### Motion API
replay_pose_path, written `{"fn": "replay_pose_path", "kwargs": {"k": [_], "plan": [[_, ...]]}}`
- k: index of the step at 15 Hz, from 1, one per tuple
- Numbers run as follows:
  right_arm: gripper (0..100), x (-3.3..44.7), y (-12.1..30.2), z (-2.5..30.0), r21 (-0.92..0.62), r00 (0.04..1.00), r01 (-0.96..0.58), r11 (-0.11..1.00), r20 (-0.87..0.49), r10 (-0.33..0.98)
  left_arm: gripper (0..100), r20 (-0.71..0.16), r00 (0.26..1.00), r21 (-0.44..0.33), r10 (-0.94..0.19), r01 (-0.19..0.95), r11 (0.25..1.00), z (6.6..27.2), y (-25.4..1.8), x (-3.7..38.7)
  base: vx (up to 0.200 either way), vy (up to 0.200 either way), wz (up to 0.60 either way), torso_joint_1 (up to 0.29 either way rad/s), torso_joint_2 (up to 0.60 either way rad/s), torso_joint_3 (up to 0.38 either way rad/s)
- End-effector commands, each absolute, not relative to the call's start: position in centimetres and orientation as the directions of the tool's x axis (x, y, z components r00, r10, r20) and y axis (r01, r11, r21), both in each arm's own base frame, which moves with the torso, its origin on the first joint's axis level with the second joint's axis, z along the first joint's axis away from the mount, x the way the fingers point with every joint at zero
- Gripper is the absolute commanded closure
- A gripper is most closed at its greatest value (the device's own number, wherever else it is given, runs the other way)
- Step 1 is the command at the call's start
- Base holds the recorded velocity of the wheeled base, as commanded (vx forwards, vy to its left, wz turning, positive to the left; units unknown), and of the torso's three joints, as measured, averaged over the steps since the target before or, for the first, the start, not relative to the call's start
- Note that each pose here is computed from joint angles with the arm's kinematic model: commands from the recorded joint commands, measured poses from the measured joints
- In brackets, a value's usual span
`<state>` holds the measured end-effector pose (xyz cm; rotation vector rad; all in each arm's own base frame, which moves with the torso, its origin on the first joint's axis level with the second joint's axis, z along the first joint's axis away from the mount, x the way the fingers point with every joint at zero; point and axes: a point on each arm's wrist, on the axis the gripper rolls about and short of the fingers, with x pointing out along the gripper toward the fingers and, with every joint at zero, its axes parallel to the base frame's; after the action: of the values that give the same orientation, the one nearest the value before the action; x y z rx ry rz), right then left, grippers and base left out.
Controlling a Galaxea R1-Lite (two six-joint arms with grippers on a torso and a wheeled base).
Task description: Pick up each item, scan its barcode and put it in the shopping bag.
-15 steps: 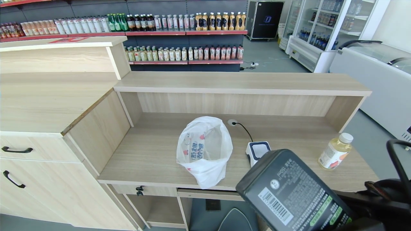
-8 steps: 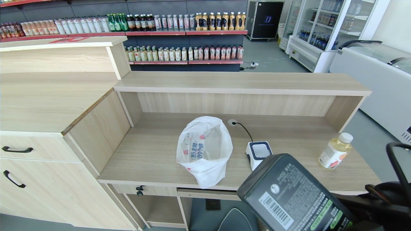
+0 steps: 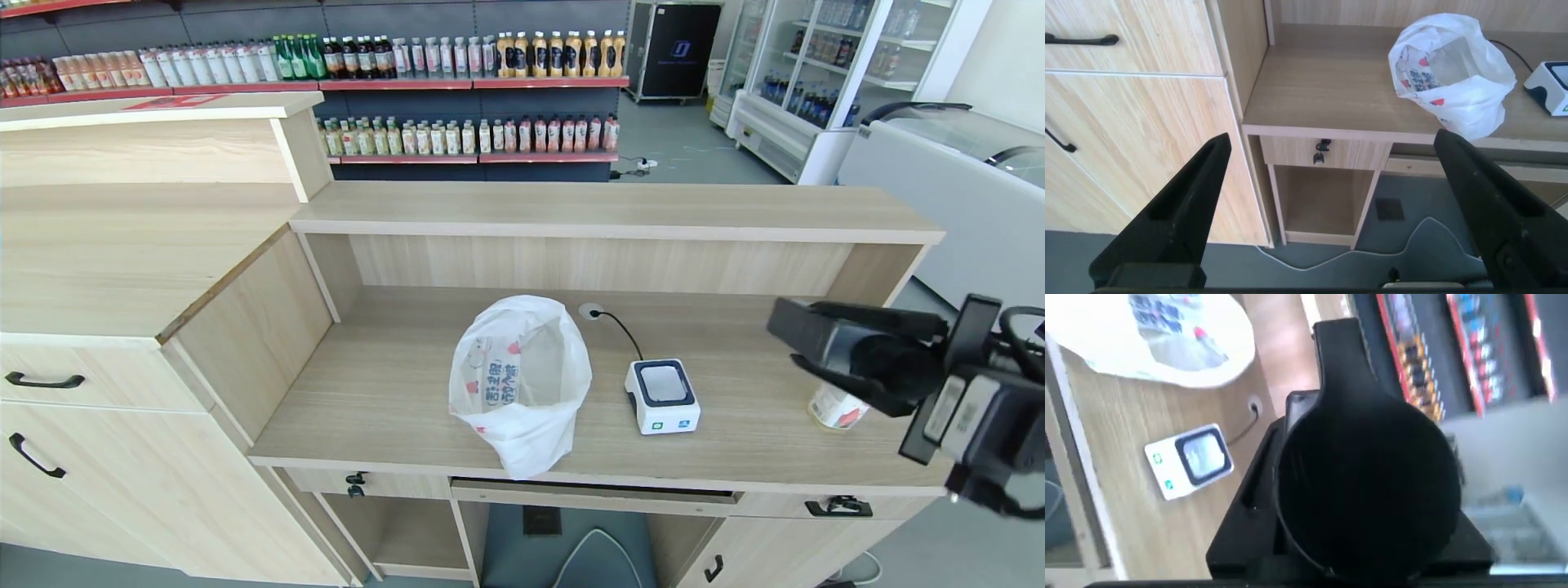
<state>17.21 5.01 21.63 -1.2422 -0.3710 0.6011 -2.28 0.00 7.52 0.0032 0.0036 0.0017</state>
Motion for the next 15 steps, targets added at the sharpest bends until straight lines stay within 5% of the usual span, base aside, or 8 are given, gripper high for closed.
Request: {"fn": "replay_pose_path", "kwargs": {"k": [1,5,8,11,15], "plan": [[100,16.6,0.7,21.9,-0.872,0.942,-0.191,0.45,-0.035,0.333,0,-0.003,1.0,0.003,0.002,-0.002,1.0,7.5,0.0,-2.3,0.0,0.0,0.0,0.0,0.0,0.0],[100,16.9,-1.3,20.5,-0.649,0.968,-0.245,0.721,-0.123,0.219,0,-0.003,1.0,0.003,0.002,-0.002,1.0,7.5,0.0,-2.3,0.0,0.0,0.0,0.0,0.0,0.0],[100,18.3,-1.4,20.2,-0.431,0.963,-0.266,0.862,-0.151,0.222,0,-0.003,1.0,0.003,0.002,-0.002,1.0,7.5,0.0,-2.3,0.0,0.0,0.6,0.004,0.0,0.004],[100,21.4,-0.3,20.2,-0.098,0.928,-0.332,0.938,-0.212,0.306,0,-0.003,1.0,0.003,0.002,-0.002,1.0,7.5,0.0,-2.3,0.0,0.0,0.4,0.0,0.0,0.005],[100,30.0,-1.9,19.6,0.311,0.914,-0.176,0.934,-0.302,0.273,0,-0.003,1.0,0.003,0.002,-0.002,1.0,7.5,0.0,-2.3,0.0,0.0,0.0,0.0,0.0,0.0]]}}
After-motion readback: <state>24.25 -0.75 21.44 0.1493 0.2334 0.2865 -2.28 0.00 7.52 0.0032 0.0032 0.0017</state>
